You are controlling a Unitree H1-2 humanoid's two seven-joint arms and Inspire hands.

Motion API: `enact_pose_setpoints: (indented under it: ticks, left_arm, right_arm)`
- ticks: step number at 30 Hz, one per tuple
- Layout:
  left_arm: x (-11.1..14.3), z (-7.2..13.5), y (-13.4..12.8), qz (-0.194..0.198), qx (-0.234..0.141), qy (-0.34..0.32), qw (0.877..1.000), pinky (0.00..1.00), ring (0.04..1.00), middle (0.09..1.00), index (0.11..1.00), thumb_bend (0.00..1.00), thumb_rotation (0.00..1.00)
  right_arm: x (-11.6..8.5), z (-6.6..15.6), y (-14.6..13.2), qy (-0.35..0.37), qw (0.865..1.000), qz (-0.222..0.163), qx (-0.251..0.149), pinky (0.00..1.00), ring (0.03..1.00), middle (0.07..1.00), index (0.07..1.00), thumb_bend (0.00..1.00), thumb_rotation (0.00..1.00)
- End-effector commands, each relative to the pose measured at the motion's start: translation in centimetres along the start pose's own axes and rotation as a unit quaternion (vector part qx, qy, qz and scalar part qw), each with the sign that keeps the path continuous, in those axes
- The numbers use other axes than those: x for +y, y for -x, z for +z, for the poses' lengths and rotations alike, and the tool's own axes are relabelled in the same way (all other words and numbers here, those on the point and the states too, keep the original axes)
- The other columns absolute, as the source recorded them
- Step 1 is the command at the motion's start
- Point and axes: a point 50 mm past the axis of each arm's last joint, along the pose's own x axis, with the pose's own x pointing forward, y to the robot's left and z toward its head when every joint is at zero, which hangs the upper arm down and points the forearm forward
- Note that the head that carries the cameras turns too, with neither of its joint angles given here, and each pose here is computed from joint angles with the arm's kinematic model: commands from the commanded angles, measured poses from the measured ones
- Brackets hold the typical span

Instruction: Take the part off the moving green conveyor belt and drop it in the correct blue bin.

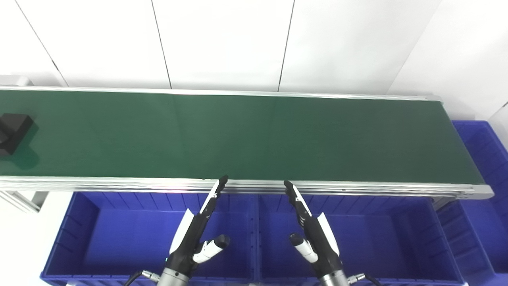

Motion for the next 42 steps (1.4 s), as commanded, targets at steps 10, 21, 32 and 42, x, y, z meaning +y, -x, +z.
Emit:
enact_pose_setpoints:
  ticks: [10,21,32,42]
  left_arm:
    - [-0.1,0.3,-0.5,0.005,-0.022,0.016,1.000,1.00,1.000,1.000,1.000,0.86,1.00]
    - [-0.3,0.2,-0.7,0.006,-0.023,0.013,1.000,1.00,1.000,1.000,1.000,0.85,1.00]
    - [-1.4,0.4,-1.1,0.001,-0.024,0.017,1.000,0.97,0.988,0.990,0.992,0.86,1.00]
    - [-2.0,0.2,-1.2,-0.003,-0.021,0.026,0.999,0.99,1.000,0.996,0.991,0.86,1.00]
  right_arm:
    - [-0.2,0.9,-0.5,-0.006,0.999,0.000,-0.035,0.99,0.998,1.000,0.987,0.88,1.00]
    - [-0.3,0.9,-0.4,-0.007,0.999,-0.001,-0.034,0.97,0.985,1.000,0.986,0.88,1.00]
    - [-1.4,0.4,0.0,-0.009,1.000,-0.005,-0.025,0.96,0.973,1.000,0.990,0.82,1.00]
    - [-1.8,0.1,0.4,-0.012,1.000,-0.001,-0.019,0.98,0.977,1.000,0.992,0.84,1.00]
